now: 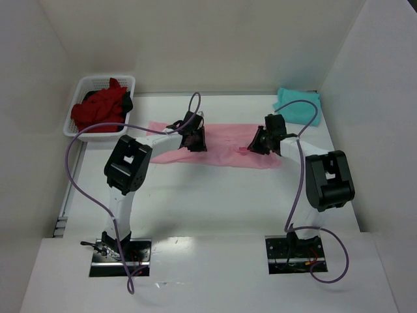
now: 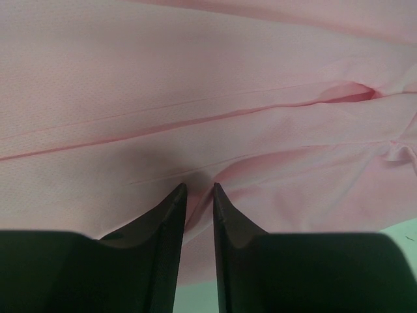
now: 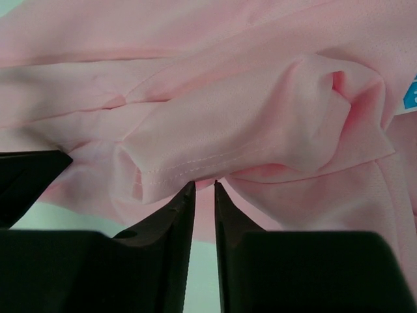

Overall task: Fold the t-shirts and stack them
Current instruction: Fold the other side of the tshirt into a rectangle

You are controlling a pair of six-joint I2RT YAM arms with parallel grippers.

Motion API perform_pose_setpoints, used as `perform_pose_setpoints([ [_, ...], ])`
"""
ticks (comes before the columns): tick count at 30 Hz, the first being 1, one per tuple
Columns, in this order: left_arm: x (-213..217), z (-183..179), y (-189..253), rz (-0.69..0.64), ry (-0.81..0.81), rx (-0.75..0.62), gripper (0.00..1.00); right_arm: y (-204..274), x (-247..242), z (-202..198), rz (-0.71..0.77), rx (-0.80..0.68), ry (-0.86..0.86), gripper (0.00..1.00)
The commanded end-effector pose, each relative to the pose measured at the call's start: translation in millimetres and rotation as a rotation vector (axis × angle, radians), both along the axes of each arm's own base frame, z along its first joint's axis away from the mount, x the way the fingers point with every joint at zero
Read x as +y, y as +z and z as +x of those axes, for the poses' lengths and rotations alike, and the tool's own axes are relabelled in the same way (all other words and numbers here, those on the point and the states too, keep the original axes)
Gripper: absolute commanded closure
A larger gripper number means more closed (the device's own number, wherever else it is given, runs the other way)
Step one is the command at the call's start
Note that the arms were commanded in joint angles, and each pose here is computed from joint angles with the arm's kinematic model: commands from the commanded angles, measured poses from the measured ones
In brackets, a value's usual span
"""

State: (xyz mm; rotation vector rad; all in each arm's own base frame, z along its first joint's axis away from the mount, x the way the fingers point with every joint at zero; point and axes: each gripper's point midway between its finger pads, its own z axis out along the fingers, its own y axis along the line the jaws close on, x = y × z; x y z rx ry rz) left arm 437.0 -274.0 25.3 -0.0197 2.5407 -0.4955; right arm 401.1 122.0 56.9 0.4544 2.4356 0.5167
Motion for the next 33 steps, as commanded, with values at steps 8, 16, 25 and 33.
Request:
perform_pose_setpoints([
  [8, 14, -14, -36, 0.058, 0.013, 0.079, 0.7, 10, 2, 56, -0.044, -0.09, -0.013, 0.77],
  [16, 16, -16, -38, 0.052, 0.001, 0.088, 0.7, 13, -3, 77, -0.079, -0.117, -0.048, 0.4],
  [25, 18, -15, -41, 0.042, -0.009, 0.096, 0.7, 12, 4, 106, -0.085, -0.12, -0.023, 0.56],
  [33, 17, -16, -41, 0.039, -0.022, 0.097, 0.7, 42, -6, 94, -0.115, -0.152, -0.049, 0.18],
])
